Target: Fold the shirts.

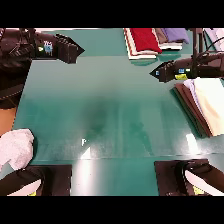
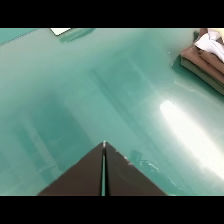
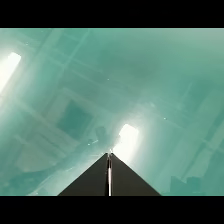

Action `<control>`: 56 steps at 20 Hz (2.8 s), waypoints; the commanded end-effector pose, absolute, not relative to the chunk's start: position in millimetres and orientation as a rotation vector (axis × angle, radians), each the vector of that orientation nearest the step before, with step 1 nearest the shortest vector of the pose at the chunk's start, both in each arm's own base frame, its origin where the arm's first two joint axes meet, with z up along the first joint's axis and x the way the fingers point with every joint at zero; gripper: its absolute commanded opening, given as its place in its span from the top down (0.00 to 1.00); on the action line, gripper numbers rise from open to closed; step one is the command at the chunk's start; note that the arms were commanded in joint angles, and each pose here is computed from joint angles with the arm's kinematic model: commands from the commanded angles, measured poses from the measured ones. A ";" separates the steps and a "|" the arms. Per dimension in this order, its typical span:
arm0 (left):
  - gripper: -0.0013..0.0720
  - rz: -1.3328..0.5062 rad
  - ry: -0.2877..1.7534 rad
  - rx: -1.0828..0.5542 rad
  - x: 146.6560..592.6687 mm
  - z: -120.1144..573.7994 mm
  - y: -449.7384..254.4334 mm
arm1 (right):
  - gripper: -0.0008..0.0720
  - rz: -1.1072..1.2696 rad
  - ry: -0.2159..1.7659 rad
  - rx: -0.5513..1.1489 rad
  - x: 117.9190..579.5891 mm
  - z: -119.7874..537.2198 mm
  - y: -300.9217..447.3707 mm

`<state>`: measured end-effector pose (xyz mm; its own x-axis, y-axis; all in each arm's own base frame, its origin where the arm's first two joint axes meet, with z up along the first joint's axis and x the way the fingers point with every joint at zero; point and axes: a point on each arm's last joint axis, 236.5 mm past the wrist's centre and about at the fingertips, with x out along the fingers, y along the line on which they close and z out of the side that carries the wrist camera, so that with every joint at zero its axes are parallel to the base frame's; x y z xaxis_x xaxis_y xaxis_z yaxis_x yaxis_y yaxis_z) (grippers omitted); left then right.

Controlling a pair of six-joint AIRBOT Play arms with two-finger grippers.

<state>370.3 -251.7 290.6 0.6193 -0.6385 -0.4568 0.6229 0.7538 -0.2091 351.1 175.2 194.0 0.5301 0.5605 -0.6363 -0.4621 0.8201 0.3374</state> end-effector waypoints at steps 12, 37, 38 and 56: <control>0.95 -0.726 0.538 -0.031 370.1 290.7 -251.8 | 0.97 0.612 0.809 0.133 350.8 193.3 175.1; 0.14 0.304 1.461 0.067 176.8 -28.9 95.3 | 0.97 0.617 0.824 0.129 347.8 191.0 175.3; 0.14 0.311 1.443 0.058 179.3 -35.8 95.3 | 0.97 0.617 0.825 0.130 347.7 191.0 175.4; 0.96 0.114 0.802 -0.005 298.4 197.8 23.5 | 0.97 0.612 0.548 0.115 365.0 292.9 174.0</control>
<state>267.8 64.7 100.3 0.4683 0.1937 -0.8621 -0.1987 0.9738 0.1109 360.2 175.8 249.5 0.6163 0.5719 -0.5414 -0.4969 0.8157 0.2960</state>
